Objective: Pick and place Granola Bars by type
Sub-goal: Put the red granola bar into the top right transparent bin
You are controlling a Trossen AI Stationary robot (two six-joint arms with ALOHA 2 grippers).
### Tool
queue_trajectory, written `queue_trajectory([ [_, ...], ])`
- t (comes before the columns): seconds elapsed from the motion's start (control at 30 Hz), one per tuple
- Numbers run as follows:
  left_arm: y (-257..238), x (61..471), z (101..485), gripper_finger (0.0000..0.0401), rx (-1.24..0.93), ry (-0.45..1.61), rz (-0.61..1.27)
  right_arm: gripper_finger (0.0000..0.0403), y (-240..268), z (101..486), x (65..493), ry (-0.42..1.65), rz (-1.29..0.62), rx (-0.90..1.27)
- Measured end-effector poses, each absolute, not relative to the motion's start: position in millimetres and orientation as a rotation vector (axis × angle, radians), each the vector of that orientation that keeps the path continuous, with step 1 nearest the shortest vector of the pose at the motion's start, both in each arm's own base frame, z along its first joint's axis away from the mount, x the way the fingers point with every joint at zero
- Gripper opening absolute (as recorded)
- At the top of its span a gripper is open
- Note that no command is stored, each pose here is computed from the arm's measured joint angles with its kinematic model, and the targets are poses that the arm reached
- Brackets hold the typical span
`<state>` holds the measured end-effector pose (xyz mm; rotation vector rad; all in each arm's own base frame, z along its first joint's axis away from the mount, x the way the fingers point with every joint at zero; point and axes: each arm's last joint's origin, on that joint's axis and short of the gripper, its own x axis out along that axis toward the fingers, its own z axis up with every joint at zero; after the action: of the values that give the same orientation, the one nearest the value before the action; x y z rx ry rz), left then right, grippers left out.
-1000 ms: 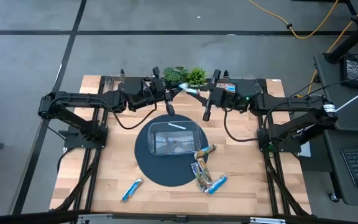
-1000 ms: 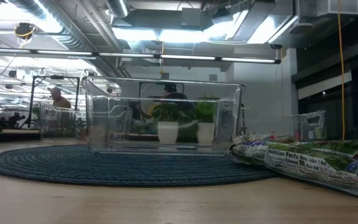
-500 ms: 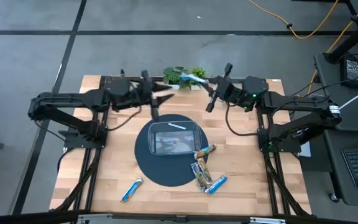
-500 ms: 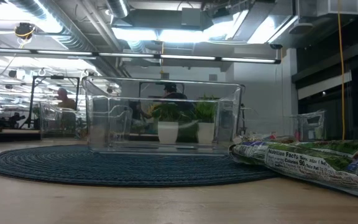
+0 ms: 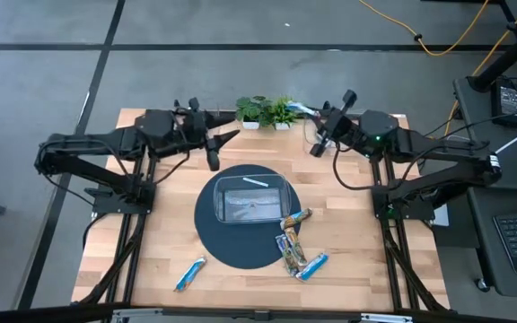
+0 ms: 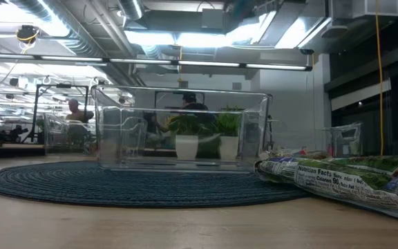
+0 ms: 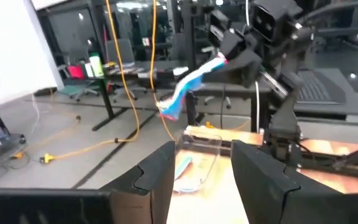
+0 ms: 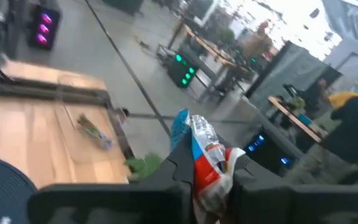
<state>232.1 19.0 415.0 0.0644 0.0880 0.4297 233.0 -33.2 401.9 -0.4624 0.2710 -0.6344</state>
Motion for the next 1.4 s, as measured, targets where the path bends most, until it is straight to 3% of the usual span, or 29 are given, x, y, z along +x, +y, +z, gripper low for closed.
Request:
queue_trajectory([
  [0.73,38,257,388,0.0144,0.052,0.237,0.471,0.0045,-85,343,174,0.793,-0.985,-0.05],
  [0.9,40,257,388,0.0144,0.05,0.237,0.475,0.0029,-100,314,166,0.881,-0.961,0.083],
  [1.07,40,257,389,0.0141,0.048,0.221,0.475,0.0042,-110,283,160,0.941,-0.955,0.161],
  [1.4,40,258,398,0.0138,0.062,0.14,0.472,0.0028,-144,251,170,1.01,-0.904,0.29],
])
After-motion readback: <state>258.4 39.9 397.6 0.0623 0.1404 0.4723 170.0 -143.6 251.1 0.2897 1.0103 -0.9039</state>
